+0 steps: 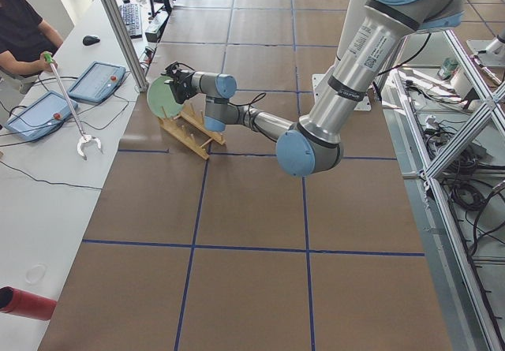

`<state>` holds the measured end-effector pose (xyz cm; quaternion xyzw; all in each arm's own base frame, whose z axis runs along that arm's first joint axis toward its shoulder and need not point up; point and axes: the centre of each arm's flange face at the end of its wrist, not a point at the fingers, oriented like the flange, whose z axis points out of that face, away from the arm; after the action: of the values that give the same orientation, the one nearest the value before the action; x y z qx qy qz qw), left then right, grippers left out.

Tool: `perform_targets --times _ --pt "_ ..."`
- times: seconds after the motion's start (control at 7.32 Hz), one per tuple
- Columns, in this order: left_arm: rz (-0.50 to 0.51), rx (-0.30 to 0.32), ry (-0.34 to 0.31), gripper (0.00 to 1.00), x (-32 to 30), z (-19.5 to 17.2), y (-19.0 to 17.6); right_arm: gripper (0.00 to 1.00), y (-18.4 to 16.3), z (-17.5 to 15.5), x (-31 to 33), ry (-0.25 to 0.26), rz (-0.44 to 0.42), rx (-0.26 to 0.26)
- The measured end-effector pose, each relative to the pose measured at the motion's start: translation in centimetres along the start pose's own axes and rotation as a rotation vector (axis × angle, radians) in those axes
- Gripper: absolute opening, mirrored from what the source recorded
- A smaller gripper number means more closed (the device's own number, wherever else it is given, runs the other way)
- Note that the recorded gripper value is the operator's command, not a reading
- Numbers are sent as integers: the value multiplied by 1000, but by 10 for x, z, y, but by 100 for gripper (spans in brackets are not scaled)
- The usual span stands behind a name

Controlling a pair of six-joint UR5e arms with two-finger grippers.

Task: Place plate on rack
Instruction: 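Lower the plate with the left gripper into a rack slot, then open the left gripper and pull it back from the plate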

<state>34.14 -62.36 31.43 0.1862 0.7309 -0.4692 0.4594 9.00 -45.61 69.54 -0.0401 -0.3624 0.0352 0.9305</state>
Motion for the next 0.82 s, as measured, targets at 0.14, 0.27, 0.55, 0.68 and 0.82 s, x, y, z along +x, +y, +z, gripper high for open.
perform_targets --times 0.14,0.27,0.55,0.68,0.82 --pt "2 1 1 100 2 0 -3 100 0 0 0 0 0 0" --pt "18 -1 4 100 5 -1 -5 100 0 0 0 0 0 0" --pt "133 -48 -7 100 23 -7 -12 100 0 0 0 0 1 0" --pt "236 -79 -48 100 33 -16 -14 100 0 0 0 0 1 0" --pt "363 -109 -108 100 40 -31 -15 100 0 0 0 0 1 0"
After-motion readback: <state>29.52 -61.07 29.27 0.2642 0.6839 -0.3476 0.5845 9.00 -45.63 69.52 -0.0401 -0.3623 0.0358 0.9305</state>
